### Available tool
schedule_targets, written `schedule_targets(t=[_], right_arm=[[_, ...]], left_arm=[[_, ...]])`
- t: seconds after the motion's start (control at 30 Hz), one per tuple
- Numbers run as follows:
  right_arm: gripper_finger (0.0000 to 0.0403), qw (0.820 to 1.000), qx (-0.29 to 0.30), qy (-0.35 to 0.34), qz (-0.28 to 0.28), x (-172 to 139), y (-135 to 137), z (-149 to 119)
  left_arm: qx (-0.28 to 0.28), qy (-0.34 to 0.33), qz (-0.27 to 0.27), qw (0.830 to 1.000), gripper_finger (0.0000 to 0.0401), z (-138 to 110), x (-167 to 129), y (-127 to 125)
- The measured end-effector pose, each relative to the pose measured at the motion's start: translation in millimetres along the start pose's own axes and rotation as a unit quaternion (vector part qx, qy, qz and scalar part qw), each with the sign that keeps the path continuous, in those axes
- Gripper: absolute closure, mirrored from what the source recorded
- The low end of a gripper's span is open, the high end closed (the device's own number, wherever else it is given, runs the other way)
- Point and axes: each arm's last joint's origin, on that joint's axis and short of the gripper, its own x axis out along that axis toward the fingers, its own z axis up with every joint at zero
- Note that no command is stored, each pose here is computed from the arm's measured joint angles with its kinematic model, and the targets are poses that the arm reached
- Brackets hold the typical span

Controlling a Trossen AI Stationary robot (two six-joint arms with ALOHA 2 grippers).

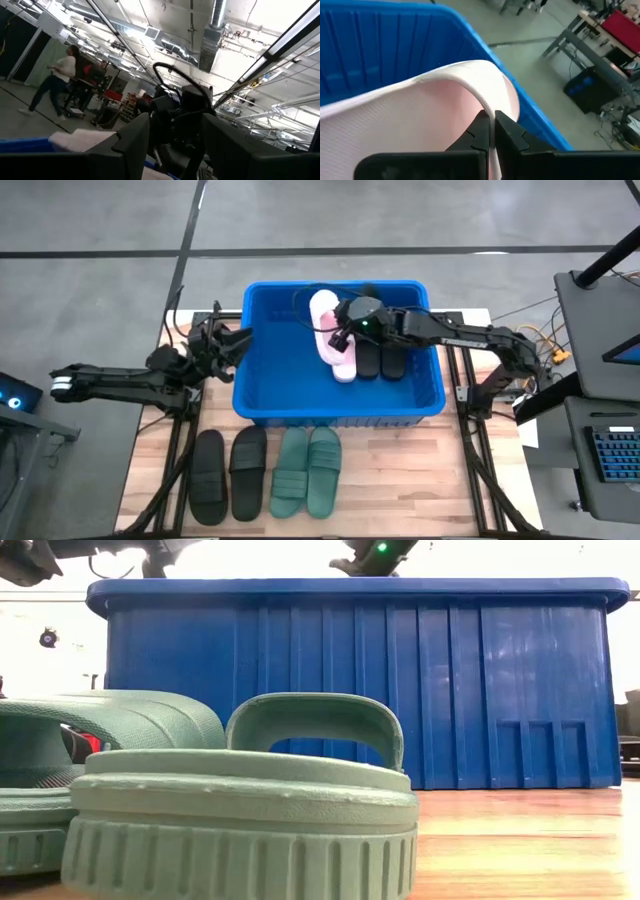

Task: Pick and place slides into bin
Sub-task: Put the pink slipper into the blue bin

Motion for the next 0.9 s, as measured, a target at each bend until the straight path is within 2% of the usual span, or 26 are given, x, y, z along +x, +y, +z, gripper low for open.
schedule_targets(t=[0.17,0.27,0.43,0.7,0.9], right_arm=[[0.0394,0.998,-0.028,0.059,-0.003,20,3,13],[0.0394,0.994,-0.055,0.089,-0.025,30,6,22],[0.0394,0.988,-0.118,0.097,-0.015,53,18,35],[0.0394,0.967,-0.198,0.158,0.008,89,42,24],[0.0394,0.955,-0.239,0.170,0.029,107,58,13]], left_arm=[[0.013,-0.008,-0.003,1.000,0.0232,5,-3,-1],[0.013,-0.015,-0.005,1.000,0.0232,8,-5,-1],[0.027,-0.007,-0.002,1.000,0.0232,8,-6,-1],[0.036,-0.016,-0.008,0.999,0.0232,12,-9,-1],[0.047,-0.020,-0.009,0.999,0.0232,15,-12,-2]])
